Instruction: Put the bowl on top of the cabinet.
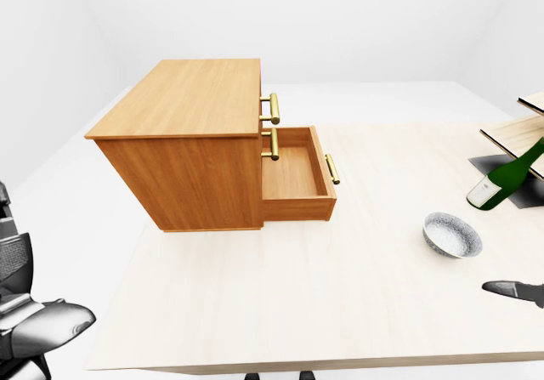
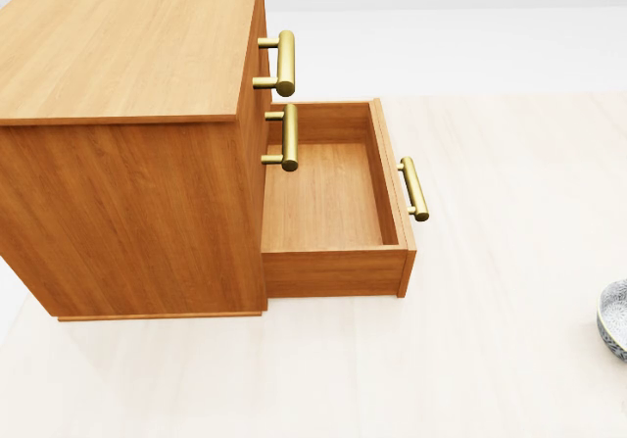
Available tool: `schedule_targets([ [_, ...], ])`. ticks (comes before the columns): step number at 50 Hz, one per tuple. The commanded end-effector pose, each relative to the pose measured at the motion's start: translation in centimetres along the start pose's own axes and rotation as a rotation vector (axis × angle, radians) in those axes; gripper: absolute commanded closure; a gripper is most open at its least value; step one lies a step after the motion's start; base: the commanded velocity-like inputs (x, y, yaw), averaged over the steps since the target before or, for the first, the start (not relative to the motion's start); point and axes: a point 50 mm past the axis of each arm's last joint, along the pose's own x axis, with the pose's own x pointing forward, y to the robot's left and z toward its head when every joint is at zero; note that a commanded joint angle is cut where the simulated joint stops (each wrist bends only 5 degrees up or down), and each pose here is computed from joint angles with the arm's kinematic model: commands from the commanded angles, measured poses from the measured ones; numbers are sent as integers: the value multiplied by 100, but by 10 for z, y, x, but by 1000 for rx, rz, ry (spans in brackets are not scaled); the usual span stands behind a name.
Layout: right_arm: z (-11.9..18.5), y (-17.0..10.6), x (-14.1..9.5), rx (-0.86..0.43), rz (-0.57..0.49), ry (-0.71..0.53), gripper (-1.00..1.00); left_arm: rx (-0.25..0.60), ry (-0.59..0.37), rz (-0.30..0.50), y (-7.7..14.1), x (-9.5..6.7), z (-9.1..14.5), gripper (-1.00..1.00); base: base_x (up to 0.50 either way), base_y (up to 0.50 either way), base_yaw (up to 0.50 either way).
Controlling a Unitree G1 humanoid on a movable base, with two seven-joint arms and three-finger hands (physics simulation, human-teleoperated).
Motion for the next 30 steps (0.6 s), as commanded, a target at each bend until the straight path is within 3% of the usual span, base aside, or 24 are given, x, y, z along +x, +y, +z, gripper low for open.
schedule_targets([
  [1,-23,11,-9,83,63,110,-100,15,16,3,-1,-1,-3,-100,0,0,0],
  [11,-36,16,-11,66,100,188,-100,19,3,3,-1,-1,-3,-100,0,0,0],
  [18,-54,29,-19,50,164,322,-100,17,4,5,-1,-1,-2,-100,0,0,0],
  [30,-68,38,-13,64,200,363,-100,19,14,4,-1,-2,-3,-100,0,0,0],
])
